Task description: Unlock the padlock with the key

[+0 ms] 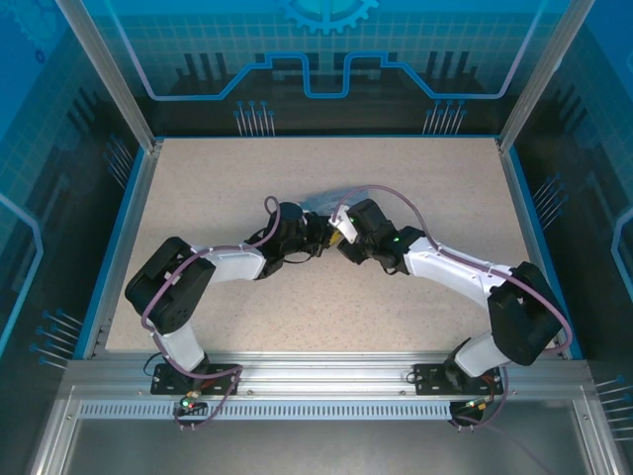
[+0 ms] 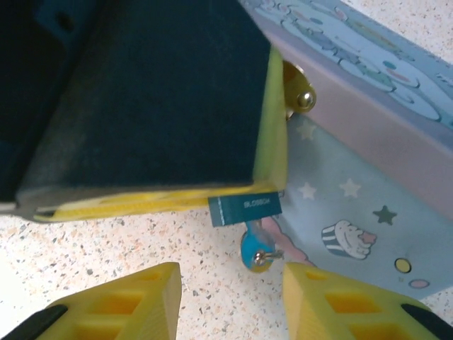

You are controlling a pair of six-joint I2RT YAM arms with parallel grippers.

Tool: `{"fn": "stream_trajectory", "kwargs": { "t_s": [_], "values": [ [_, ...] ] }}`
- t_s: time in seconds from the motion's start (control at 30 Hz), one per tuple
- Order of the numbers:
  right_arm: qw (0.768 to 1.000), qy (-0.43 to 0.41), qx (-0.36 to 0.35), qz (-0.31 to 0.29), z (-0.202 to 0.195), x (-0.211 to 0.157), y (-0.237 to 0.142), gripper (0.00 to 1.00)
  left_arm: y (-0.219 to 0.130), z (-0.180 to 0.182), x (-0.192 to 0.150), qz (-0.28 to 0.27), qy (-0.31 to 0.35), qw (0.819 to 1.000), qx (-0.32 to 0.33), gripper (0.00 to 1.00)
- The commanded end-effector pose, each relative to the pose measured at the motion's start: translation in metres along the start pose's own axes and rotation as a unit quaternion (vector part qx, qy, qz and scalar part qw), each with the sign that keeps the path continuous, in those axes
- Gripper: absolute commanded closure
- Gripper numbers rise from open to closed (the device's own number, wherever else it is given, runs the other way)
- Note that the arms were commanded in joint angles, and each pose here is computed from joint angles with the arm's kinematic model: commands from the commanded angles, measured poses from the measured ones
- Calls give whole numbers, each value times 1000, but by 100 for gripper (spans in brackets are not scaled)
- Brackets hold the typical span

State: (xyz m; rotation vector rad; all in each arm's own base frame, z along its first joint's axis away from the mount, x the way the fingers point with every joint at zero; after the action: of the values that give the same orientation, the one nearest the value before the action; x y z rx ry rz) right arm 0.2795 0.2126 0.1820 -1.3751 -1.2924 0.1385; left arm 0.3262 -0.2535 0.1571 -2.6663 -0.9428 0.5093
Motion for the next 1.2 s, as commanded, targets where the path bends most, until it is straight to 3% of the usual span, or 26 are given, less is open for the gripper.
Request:
{"fn": "stream_trajectory", "kwargs": {
  "t_s": [0.0, 0.3, 0.53, 0.73, 0.9, 0.93, 1.07, 1.17],
  "values": [
    [1000, 2, -18, -10, -8, 9, 2, 61, -5, -27, -5, 18, 21, 999, -34, 100],
    [1000, 13, -14, -6, -12, 4, 7, 64, -5, -27, -3, 18, 21, 999, -33, 100],
    [1000, 20, -1, -14, -13, 7, 9, 79, -4, -25, -3, 20, 21, 999, -30, 100],
    [999, 31, 30, -27, -9, 12, 8, 100, -3, -23, -3, 21, 20, 999, -27, 100],
    [993, 63, 85, -43, -6, 17, 4, 100, -2, -23, -2, 21, 20, 999, -29, 100],
    [993, 66, 93, -44, -6, 17, 3, 100, -2, -23, -3, 21, 21, 999, -29, 100],
    [990, 85, 103, -34, -10, 12, -3, 59, -2, -22, -2, 19, 24, 999, -25, 100],
    [985, 126, 112, -43, -21, 3, -15, 56, -2, -18, 0, 17, 23, 999, -22, 100]
  ]
}}
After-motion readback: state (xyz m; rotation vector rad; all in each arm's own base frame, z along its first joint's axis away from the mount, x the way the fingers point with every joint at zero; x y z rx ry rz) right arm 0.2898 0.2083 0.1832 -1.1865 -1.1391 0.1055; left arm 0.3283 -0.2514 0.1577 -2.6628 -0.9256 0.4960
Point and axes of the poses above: each hand's point on the last joint's axis, 136 mm out from that joint toward the fingers, its own y axis out along the fingers, its own z axis along the line the jaws close on, x = y × z, the point moved 8 cm from there along -y, back along the fingers, and after that the axes turned 7 degrees about -y, right-handed, at the moved point
